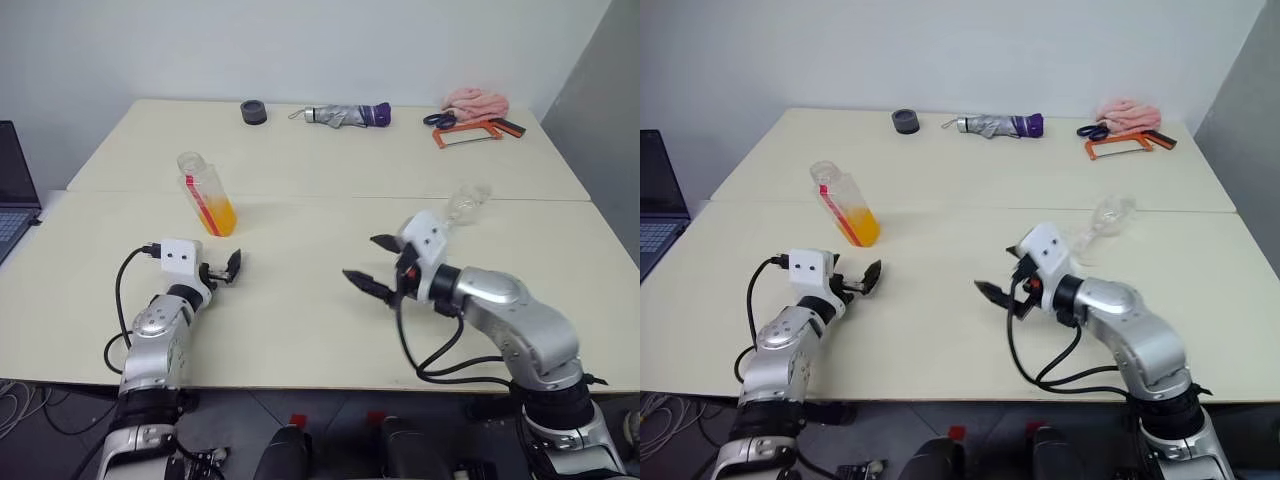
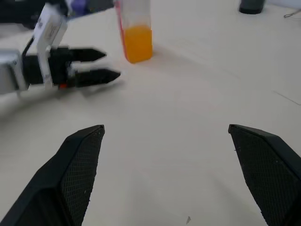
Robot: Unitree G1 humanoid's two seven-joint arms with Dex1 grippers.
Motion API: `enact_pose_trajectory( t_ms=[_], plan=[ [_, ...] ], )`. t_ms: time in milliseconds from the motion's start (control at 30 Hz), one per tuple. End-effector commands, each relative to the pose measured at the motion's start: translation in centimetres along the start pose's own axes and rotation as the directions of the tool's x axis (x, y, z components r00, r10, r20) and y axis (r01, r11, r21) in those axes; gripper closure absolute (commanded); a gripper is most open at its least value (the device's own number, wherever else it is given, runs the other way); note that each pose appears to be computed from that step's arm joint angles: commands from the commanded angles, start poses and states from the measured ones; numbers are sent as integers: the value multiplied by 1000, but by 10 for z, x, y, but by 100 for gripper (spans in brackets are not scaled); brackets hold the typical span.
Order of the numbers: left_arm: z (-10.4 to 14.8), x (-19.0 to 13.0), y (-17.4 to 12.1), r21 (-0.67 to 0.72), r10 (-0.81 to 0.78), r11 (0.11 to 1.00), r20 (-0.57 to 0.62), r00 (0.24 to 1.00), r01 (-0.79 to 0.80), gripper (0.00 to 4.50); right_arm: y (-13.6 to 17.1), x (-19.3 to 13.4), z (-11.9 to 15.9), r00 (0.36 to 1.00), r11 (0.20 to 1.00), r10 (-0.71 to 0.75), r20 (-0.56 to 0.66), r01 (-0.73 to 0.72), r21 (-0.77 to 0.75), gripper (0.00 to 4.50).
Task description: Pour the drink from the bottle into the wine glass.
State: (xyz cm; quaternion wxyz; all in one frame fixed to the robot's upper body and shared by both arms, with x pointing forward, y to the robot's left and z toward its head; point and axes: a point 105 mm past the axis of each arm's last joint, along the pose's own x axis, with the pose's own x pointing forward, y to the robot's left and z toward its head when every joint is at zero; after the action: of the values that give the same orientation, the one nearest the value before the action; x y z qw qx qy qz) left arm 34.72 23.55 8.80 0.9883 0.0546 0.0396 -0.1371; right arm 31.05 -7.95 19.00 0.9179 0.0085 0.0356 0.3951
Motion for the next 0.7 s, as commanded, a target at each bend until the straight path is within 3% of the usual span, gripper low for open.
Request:
enact_pose_trajectory(
  t_ms=[33, 167, 300, 467, 700],
  plan=[
    [30, -5, -45, 20, -310, 951, 50, 950, 309, 3, -50, -29, 30, 978, 968, -199, 56, 187, 168, 0],
    [47, -16, -84, 74, -605, 794, 3, 796, 604, 3, -116, -55, 32, 905, 839, -423, -45, 410, 358, 0],
    [56, -18, -98, 131, -736, 664, -65, 674, 736, 3, -154, -66, 18, 849, 735, -501, -167, 519, 437, 0],
    [64, -22, -119, 187, -850, 486, -128, 511, 854, 3, -179, -59, -13, 839, 655, -459, -294, 543, 525, 0],
    [67, -23, -124, 219, -888, 389, -170, 428, 895, 3, -192, -41, -18, 863, 643, -409, -296, 502, 578, 0]
  ],
)
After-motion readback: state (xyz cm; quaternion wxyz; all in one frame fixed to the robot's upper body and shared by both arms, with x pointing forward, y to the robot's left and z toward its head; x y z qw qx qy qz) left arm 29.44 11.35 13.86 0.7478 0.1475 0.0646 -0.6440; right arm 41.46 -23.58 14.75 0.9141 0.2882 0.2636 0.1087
